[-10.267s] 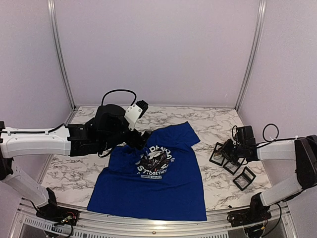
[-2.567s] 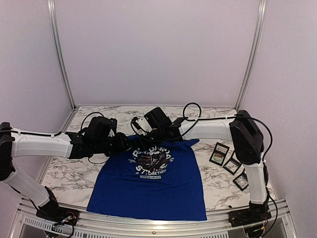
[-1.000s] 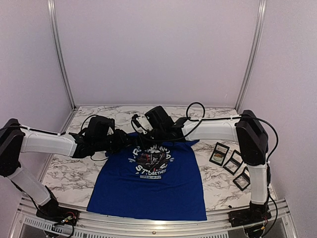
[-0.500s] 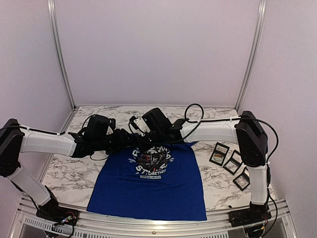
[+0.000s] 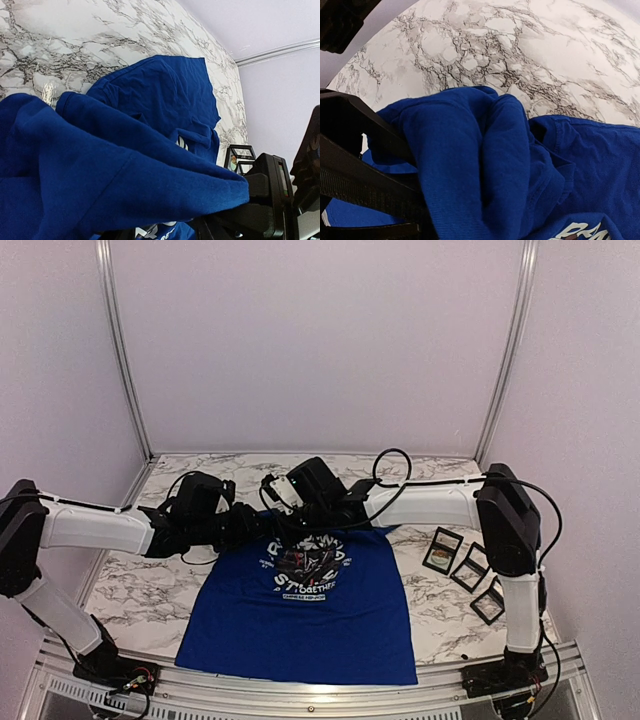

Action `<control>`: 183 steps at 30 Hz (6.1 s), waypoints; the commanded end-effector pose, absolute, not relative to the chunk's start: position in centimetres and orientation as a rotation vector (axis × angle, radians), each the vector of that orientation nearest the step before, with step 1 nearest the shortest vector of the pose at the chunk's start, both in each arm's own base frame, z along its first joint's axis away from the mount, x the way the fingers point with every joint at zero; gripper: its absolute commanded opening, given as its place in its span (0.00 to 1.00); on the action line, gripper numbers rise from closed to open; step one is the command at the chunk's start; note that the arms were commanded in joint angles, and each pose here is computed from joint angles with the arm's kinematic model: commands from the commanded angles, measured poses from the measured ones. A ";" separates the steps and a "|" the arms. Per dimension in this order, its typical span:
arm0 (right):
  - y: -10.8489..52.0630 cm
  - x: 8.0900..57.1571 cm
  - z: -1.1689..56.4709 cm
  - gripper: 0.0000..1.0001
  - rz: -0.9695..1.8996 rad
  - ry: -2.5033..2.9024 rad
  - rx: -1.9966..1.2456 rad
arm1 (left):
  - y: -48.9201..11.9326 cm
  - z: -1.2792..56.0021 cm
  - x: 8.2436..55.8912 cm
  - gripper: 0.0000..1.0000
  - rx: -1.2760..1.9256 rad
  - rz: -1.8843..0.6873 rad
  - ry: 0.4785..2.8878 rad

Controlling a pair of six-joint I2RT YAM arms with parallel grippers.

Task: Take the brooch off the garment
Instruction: Pick up the brooch from the crumpled clothing, then pass from the left arm to the right

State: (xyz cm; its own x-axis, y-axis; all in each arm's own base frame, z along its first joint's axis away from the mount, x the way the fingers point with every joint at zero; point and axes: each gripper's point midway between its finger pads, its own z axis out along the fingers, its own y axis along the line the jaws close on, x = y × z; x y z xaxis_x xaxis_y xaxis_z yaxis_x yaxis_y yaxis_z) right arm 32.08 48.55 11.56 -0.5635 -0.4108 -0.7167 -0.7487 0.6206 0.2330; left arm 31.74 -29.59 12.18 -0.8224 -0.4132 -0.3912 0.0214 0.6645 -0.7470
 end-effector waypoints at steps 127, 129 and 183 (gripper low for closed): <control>46.2 31.8 16.5 0.35 1.794 2.285 -0.364 | -31.5 14.6 29.1 0.00 -0.183 -1.652 2.166; 46.3 31.7 16.6 0.31 1.811 2.277 -0.369 | -31.5 14.7 29.1 0.00 -0.170 -1.646 2.169; 45.3 29.1 19.7 0.00 2.026 2.072 -0.580 | -29.4 16.1 29.8 0.24 -0.155 -1.672 2.097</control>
State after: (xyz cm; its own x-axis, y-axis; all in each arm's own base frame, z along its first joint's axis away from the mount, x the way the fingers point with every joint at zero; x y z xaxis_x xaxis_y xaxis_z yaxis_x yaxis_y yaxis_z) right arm 30.06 45.31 17.04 -0.9412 -0.0942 -0.3244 -0.3323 0.0861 0.9392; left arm 29.54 -30.00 14.46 -0.9024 -0.3757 -0.2111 0.1089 0.2752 -0.9552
